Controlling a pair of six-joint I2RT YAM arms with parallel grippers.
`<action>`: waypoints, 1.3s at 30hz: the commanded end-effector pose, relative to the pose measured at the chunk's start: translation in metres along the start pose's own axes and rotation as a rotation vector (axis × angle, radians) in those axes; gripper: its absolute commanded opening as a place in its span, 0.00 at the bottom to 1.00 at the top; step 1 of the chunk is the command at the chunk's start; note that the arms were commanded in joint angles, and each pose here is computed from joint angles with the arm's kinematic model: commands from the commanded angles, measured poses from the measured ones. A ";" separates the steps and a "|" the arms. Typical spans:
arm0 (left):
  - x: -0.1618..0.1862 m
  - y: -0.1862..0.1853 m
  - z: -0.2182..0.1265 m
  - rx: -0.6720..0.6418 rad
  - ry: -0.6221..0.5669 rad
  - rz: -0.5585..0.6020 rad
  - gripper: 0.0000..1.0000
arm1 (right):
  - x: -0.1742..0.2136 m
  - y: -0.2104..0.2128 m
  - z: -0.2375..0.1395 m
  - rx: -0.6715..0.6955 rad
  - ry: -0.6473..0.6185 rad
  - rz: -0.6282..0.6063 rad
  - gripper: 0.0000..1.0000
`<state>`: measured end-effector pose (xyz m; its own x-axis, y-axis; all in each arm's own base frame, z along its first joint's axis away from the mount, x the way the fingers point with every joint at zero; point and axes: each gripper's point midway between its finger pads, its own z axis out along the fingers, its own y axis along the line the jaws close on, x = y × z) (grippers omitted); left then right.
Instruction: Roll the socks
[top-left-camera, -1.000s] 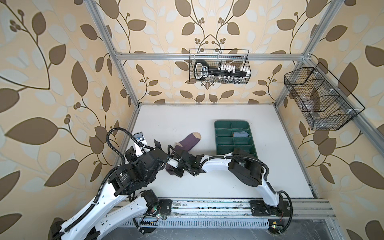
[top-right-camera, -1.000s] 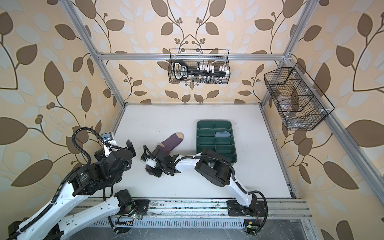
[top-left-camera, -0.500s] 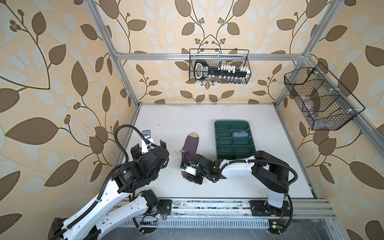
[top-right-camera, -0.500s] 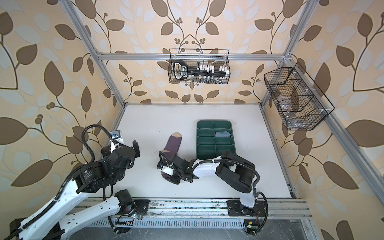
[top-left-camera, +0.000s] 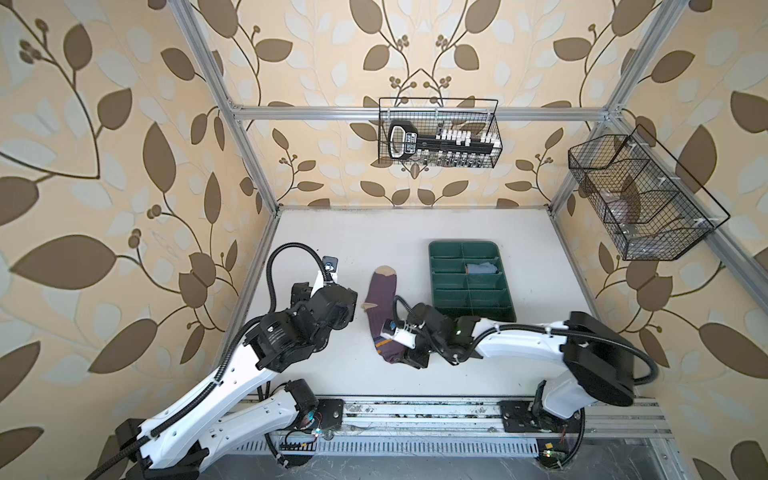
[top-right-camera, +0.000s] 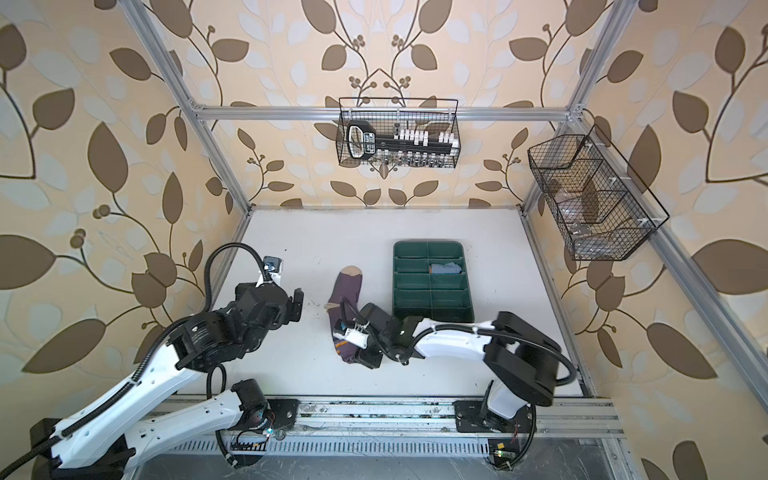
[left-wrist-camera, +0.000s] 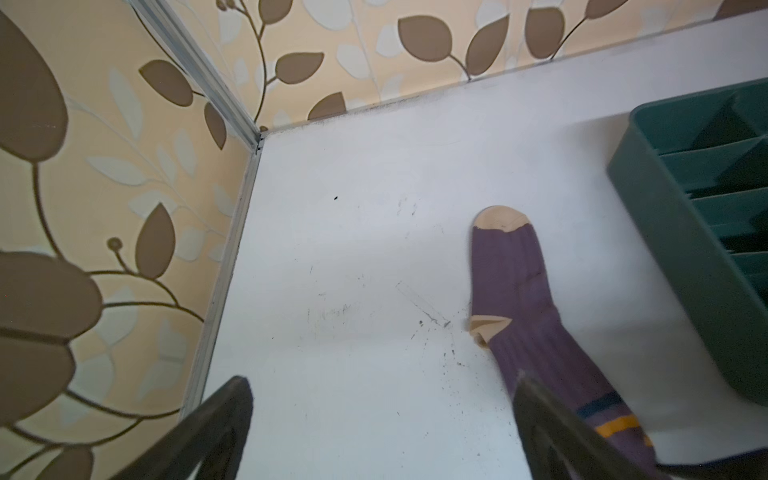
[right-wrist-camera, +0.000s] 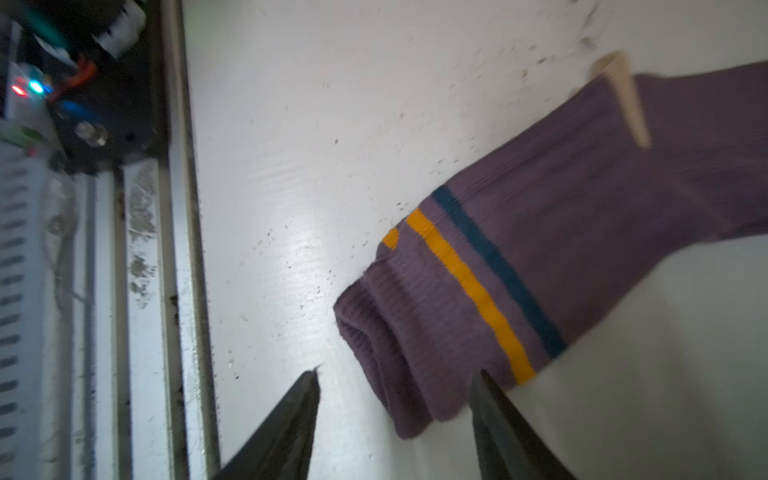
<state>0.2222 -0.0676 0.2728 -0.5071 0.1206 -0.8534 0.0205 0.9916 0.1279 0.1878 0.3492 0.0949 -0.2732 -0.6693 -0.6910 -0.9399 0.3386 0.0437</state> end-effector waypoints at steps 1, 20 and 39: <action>-0.018 0.011 -0.019 0.040 -0.087 -0.086 0.99 | -0.034 -0.012 -0.043 -0.034 -0.170 0.107 0.61; -0.004 -0.037 -0.038 0.388 -0.279 0.235 0.97 | 0.046 0.044 -0.042 0.134 -0.057 -0.824 0.48; 0.001 0.000 -0.048 0.267 -0.309 0.212 0.98 | 0.074 0.000 0.039 0.236 0.113 -0.969 0.53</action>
<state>0.1776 -0.0761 0.2882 -0.1978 0.2978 -0.9339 0.3782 0.9021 0.2076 0.1706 0.3313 0.0314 0.5462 -0.7685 -0.3332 -0.7122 -0.2168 -0.6676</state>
